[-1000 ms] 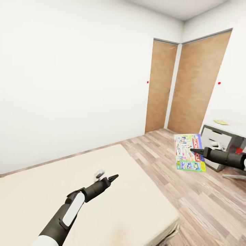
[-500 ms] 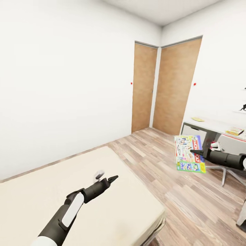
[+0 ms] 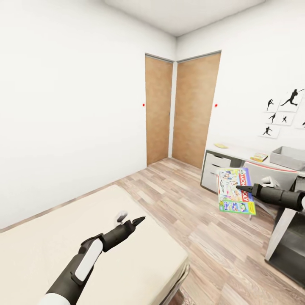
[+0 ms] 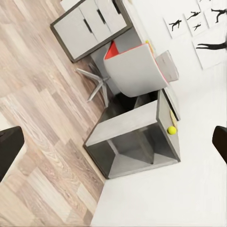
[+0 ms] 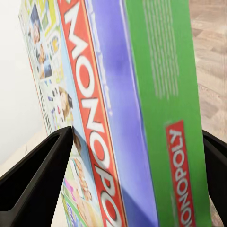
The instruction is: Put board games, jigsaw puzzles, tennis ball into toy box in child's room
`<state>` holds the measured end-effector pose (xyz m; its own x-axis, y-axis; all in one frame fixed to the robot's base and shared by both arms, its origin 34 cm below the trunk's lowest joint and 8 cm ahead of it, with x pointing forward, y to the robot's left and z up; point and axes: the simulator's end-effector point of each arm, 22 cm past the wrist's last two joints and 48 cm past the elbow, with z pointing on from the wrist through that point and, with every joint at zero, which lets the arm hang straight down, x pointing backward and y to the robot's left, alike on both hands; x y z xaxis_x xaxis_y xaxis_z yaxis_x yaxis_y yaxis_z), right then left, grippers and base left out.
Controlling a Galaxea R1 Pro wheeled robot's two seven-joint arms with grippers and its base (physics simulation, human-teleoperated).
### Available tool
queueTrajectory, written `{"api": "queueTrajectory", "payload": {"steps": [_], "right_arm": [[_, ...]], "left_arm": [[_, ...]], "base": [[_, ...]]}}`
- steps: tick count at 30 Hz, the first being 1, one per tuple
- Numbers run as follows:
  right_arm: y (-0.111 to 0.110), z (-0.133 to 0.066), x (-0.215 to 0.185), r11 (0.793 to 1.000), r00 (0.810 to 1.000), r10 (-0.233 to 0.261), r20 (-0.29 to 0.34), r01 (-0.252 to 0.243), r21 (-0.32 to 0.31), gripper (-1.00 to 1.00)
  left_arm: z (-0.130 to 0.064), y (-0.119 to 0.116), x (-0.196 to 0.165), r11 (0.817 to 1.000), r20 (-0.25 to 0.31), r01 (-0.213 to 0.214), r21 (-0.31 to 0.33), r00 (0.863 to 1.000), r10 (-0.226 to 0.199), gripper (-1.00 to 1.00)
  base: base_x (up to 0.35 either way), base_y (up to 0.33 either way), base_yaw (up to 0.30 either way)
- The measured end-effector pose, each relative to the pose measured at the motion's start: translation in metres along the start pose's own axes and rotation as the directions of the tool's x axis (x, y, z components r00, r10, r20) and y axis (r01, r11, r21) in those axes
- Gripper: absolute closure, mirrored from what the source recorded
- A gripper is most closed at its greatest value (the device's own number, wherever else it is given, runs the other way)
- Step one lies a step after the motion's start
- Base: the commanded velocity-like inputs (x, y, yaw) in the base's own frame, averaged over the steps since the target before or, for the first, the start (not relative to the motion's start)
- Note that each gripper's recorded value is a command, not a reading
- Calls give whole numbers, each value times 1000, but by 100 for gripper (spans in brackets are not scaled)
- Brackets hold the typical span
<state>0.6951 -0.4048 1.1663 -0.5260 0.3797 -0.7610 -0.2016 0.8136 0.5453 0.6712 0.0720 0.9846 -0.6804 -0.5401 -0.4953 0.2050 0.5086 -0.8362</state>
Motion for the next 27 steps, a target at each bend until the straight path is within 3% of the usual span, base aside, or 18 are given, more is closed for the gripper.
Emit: {"api": "queueTrajectory", "payload": {"steps": [27], "right_arm": [[19, -17, -13, 1000, 1000, -2, 2, 2, -7, 100]], "left_arm": [[-14, -25, -7, 1000, 2, 11, 8, 1000, -11, -100]], "base": [[0, 0, -290]]}}
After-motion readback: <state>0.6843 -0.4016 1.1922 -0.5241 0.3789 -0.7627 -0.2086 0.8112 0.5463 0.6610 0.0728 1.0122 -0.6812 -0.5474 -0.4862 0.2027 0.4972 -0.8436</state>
